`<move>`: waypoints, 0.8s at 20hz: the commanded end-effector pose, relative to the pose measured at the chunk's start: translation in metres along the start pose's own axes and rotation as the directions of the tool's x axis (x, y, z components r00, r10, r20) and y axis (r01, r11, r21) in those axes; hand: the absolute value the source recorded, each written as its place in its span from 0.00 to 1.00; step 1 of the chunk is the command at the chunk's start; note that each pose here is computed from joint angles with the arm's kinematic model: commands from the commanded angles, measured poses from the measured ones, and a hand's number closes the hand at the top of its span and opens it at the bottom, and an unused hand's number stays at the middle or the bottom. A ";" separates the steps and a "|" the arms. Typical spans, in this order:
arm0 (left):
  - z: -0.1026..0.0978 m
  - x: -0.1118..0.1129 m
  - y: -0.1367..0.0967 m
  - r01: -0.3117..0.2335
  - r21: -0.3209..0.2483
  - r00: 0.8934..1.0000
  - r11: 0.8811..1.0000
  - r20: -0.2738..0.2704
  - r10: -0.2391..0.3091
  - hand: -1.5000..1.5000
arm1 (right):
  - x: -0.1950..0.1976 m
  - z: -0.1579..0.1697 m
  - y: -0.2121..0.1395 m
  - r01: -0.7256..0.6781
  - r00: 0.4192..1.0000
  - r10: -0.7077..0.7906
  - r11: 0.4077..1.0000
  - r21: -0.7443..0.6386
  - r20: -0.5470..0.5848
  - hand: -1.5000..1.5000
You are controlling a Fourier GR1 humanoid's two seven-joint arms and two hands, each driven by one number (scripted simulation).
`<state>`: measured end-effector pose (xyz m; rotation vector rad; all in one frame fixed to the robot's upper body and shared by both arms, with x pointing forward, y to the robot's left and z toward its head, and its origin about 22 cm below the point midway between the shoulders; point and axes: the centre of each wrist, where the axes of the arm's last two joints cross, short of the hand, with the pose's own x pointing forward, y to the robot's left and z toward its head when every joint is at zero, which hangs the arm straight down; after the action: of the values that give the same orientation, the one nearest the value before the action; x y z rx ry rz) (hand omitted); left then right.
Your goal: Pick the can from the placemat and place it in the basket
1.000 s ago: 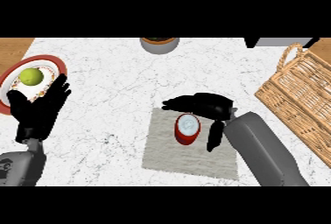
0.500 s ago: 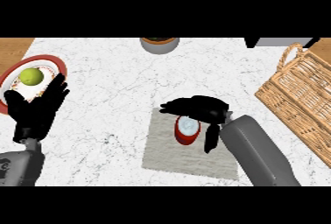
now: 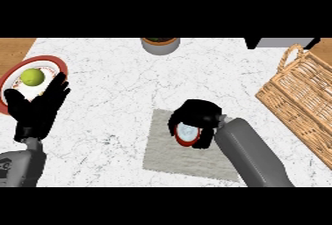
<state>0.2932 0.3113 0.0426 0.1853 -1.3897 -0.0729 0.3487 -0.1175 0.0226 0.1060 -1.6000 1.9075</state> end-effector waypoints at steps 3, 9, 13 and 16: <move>0.003 0.006 0.011 -0.001 -0.002 1.000 1.000 -0.005 0.001 0.50 | 0.002 -0.003 0.030 0.065 0.978 -0.080 0.994 -0.083 -0.193 1.00; 0.008 -0.008 0.022 -0.001 0.068 0.999 0.998 -0.038 0.004 0.50 | -0.034 0.040 0.049 0.125 0.566 -0.473 0.859 -0.497 -0.675 1.00; 0.005 -0.010 0.005 -0.014 0.011 1.000 1.000 -0.019 0.014 0.50 | -0.029 0.038 0.041 0.011 0.338 -0.602 0.771 -0.636 -0.724 1.00; -0.002 0.000 0.002 0.011 -0.014 1.000 1.000 -0.014 -0.012 0.50 | -0.013 0.021 0.026 -0.034 0.260 -0.705 0.676 -0.736 -0.659 1.00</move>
<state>0.2900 0.3202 0.0409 0.1995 -1.3727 -0.0669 0.3404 -0.1541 -0.0072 -0.6730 -1.1540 0.8361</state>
